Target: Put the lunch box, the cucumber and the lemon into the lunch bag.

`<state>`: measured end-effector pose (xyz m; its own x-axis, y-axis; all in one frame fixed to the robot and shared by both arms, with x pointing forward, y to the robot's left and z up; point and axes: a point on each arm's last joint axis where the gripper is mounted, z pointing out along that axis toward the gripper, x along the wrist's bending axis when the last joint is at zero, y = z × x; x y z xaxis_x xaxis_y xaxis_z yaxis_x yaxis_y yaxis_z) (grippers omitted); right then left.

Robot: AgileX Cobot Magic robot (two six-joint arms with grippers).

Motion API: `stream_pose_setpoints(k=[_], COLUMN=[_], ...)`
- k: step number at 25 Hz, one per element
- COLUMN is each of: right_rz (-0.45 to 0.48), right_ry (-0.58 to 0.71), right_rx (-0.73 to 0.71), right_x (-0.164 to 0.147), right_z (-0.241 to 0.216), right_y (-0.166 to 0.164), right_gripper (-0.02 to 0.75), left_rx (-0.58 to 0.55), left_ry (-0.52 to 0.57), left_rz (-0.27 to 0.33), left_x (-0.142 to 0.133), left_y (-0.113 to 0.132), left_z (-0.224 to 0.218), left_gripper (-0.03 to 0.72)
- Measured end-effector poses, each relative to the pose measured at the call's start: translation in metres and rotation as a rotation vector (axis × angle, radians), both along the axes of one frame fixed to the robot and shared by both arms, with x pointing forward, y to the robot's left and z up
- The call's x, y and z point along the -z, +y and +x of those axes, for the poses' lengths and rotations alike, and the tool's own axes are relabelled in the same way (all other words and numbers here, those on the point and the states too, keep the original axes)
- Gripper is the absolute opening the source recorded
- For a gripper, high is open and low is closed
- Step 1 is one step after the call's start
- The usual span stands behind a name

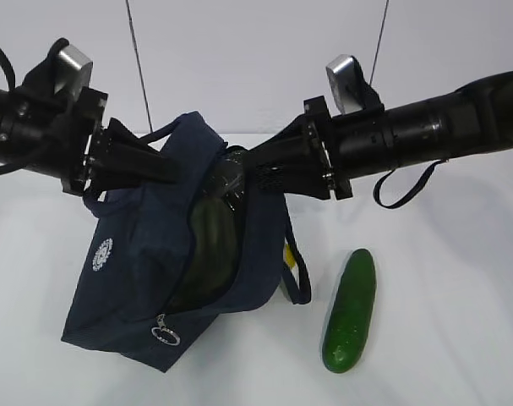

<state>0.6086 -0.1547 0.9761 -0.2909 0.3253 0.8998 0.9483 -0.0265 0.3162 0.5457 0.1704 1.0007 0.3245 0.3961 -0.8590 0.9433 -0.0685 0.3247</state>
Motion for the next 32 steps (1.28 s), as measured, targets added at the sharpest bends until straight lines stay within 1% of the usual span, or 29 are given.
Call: stream_pose_setpoints(k=[3, 6, 10, 12, 15, 19, 21, 25, 32], right_rz=[-0.015, -0.029, -0.088, -0.131, -0.228, -0.374, -0.429, -0.547, -0.836], right_ry=[-0.047, -0.096, -0.179, -0.218, -0.257, -0.242, -0.232, -0.156, -0.032], right_rx=[-0.009, -0.034, -0.086, -0.122, -0.188, -0.25, -0.259, -0.234, -0.125], right_x=[-0.011, -0.027, -0.04, -0.042, -0.043, -0.045, -0.05, -0.059, -0.068], right_z=[0.003, 0.003, 0.0, -0.003, -0.01, -0.02, -0.025, -0.035, -0.047], right_y=[-0.004, -0.005, -0.007, -0.008, -0.012, -0.02, -0.024, -0.033, -0.058], right_gripper=[0.375, 0.375, 0.375, 0.375, 0.375, 0.375, 0.375, 0.375, 0.375], left_rx=[0.018, 0.027, 0.033, 0.037, 0.024, -0.007, -0.02, -0.044, -0.065], left_ry=[-0.002, -0.004, 0.001, 0.011, 0.028, 0.058, 0.065, 0.08, 0.106], left_rz=[0.019, 0.025, 0.037, 0.051, 0.063, 0.087, 0.098, 0.124, 0.201], left_x=[0.001, 0.002, 0.003, 0.004, 0.005, 0.007, 0.007, 0.01, 0.016], left_y=[0.001, 0.001, 0.002, 0.003, 0.008, 0.021, 0.028, 0.042, 0.065], left_z=[-0.001, -0.002, -0.002, -0.003, -0.002, 0.001, 0.002, 0.004, 0.004], left_gripper=[0.0, 0.001, 0.001, 0.001, 0.003, 0.006, 0.006, 0.009, 0.011])
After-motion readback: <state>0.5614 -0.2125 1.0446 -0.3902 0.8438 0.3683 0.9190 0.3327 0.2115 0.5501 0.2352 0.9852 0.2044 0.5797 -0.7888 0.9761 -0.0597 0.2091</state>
